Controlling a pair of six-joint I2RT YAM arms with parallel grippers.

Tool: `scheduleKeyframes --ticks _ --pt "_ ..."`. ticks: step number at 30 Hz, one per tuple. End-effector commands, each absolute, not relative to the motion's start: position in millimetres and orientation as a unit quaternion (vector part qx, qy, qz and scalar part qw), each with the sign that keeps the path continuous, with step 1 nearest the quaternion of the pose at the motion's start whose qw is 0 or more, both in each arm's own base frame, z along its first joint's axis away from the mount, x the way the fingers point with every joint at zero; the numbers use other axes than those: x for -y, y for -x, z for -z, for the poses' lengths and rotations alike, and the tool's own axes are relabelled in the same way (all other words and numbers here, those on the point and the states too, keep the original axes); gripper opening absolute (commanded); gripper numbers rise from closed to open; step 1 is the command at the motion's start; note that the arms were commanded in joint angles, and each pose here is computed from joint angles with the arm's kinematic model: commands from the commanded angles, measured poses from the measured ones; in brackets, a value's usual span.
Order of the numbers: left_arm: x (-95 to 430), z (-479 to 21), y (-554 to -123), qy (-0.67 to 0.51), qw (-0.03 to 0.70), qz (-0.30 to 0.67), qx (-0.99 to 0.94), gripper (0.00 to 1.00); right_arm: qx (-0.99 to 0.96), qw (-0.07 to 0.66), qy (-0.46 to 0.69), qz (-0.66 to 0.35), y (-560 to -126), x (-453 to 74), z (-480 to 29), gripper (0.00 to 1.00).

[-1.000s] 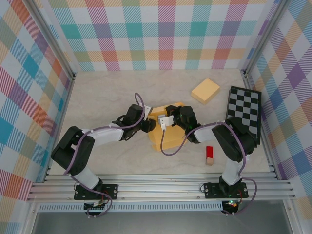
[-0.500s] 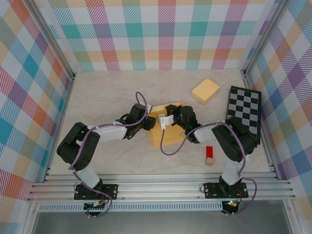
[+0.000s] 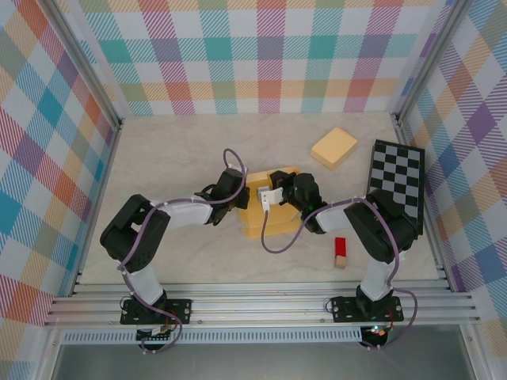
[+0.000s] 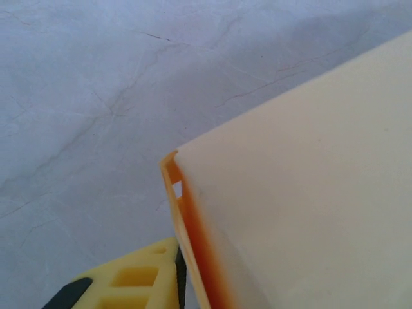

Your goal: Fold the paper box

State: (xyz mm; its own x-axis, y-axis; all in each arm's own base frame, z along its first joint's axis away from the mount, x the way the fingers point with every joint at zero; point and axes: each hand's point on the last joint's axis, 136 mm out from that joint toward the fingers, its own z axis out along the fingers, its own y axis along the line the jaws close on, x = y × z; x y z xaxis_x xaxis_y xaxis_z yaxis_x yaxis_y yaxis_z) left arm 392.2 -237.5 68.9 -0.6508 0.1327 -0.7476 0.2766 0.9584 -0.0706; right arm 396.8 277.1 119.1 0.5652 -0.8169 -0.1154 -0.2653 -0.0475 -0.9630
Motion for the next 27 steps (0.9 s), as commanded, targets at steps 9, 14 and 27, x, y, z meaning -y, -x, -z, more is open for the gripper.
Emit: scheduleKeyframes --ticks 9,14,27 --pt "194.8 -64.4 -415.8 -0.042 0.409 -0.078 -0.908 0.06 -0.465 0.551 0.657 0.222 -392.6 -269.3 -114.2 0.02" --pt "196.8 -62.0 -412.0 -0.072 0.426 -0.102 -0.896 0.05 -0.526 0.550 0.630 0.155 -385.1 -263.4 -123.5 0.17" --pt "198.7 -57.4 -405.7 -0.097 0.438 -0.088 -0.889 0.03 -0.734 0.492 0.450 -0.127 -370.1 -240.6 -188.2 0.32"
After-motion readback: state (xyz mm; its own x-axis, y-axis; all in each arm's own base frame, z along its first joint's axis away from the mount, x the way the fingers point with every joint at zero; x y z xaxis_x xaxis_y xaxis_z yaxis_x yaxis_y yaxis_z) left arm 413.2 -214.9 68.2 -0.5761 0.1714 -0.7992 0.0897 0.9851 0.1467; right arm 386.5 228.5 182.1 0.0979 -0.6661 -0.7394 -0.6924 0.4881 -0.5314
